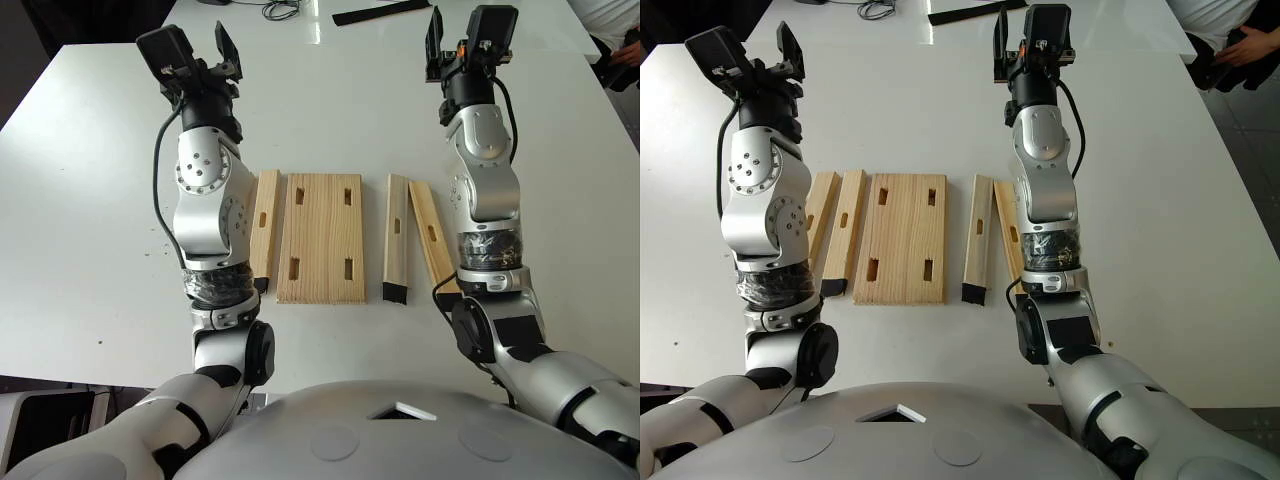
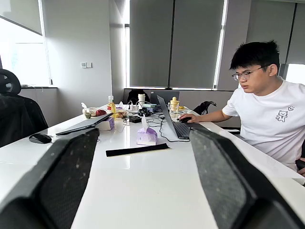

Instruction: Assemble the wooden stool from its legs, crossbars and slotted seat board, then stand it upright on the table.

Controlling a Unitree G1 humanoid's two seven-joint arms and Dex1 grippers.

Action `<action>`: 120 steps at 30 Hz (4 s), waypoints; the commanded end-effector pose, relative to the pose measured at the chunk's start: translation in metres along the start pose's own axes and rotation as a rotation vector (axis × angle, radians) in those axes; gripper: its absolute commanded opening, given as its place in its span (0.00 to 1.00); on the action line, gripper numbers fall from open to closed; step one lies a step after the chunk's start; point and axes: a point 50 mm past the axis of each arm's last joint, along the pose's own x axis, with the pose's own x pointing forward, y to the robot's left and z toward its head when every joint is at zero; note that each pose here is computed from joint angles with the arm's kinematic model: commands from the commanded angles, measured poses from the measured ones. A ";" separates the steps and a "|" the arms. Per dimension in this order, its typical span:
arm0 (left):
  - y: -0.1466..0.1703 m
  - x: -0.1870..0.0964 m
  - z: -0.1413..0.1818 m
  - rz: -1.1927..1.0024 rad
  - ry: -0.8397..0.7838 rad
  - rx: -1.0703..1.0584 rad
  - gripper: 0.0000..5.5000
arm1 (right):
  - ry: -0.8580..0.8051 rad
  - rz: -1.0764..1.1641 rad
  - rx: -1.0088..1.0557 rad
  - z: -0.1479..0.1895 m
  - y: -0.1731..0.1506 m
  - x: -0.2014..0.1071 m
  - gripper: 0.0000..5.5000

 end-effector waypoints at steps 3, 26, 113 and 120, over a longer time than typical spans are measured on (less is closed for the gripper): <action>-0.010 0.003 -0.010 -0.049 0.025 0.120 0.66 | 0.016 0.006 0.030 0.001 0.008 0.003 0.63; -0.013 -0.002 -0.014 -0.075 0.039 0.098 0.66 | 0.012 0.028 0.002 -0.004 0.018 -0.008 0.63; 0.173 -0.125 -0.076 -0.372 0.865 0.275 0.66 | 0.051 -0.216 -0.072 -0.018 -0.034 -0.054 0.63; 0.182 -0.134 -0.084 -0.357 0.904 0.310 0.62 | 0.052 -0.217 -0.073 -0.018 -0.034 -0.054 0.63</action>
